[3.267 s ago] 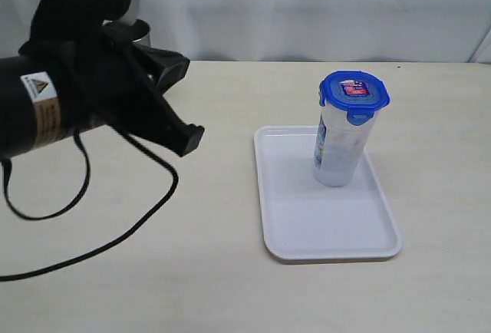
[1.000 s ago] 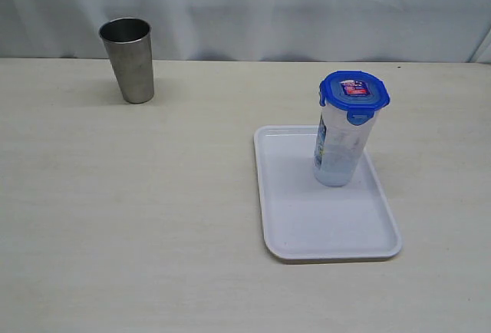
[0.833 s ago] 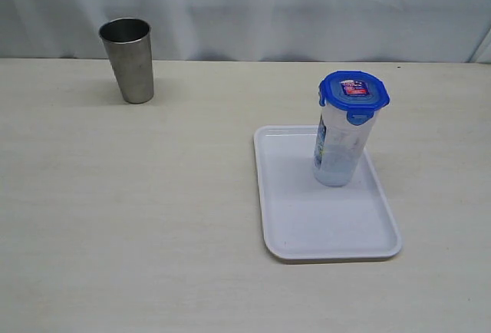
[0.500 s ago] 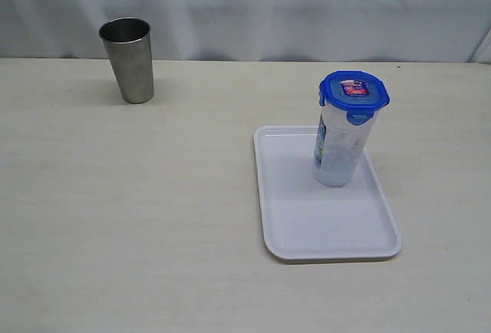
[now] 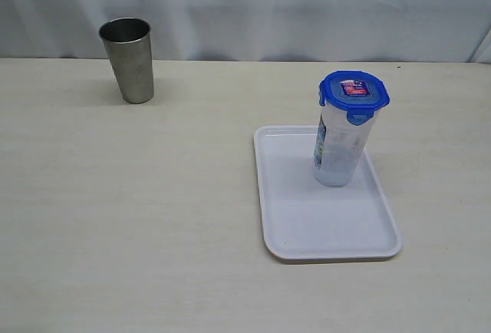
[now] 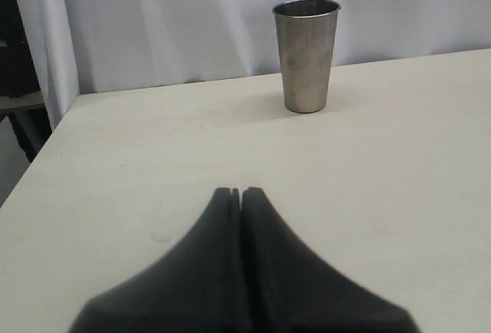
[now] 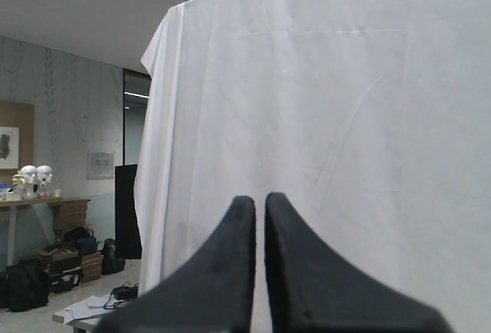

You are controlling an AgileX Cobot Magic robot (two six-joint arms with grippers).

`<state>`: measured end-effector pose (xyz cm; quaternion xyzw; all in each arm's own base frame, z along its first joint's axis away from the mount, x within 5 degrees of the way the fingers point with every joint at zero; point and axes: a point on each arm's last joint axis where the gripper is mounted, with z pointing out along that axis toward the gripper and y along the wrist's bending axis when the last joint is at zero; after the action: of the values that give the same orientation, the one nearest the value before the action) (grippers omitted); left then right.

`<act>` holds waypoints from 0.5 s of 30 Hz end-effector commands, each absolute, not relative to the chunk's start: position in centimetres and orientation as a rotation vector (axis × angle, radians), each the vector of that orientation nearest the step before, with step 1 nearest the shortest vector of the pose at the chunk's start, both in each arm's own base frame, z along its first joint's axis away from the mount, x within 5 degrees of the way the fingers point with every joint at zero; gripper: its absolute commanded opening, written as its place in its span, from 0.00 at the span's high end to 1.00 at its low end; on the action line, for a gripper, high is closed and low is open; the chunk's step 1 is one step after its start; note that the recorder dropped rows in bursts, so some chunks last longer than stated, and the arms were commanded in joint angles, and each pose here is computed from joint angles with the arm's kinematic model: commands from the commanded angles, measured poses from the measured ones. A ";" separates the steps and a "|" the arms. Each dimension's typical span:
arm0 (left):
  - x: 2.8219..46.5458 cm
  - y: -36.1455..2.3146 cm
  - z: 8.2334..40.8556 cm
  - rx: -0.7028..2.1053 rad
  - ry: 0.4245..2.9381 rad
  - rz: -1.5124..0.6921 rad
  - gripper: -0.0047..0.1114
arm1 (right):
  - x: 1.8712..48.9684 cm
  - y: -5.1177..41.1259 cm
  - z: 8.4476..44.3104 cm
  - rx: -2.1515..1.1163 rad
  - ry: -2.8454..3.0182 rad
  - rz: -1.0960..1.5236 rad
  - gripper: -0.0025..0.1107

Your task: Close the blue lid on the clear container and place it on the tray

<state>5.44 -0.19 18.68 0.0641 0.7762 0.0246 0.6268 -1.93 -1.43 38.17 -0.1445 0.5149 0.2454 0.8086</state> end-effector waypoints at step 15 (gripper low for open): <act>5.4 -0.2 18.6 0.145 1.779 0.059 0.96 | -2.1 -1.5 38.2 -0.304 1.091 0.520 0.94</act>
<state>5.44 -0.19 18.68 0.0641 0.7762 0.0246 0.6268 -1.93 -1.43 38.17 -0.1445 0.5149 0.2454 0.8086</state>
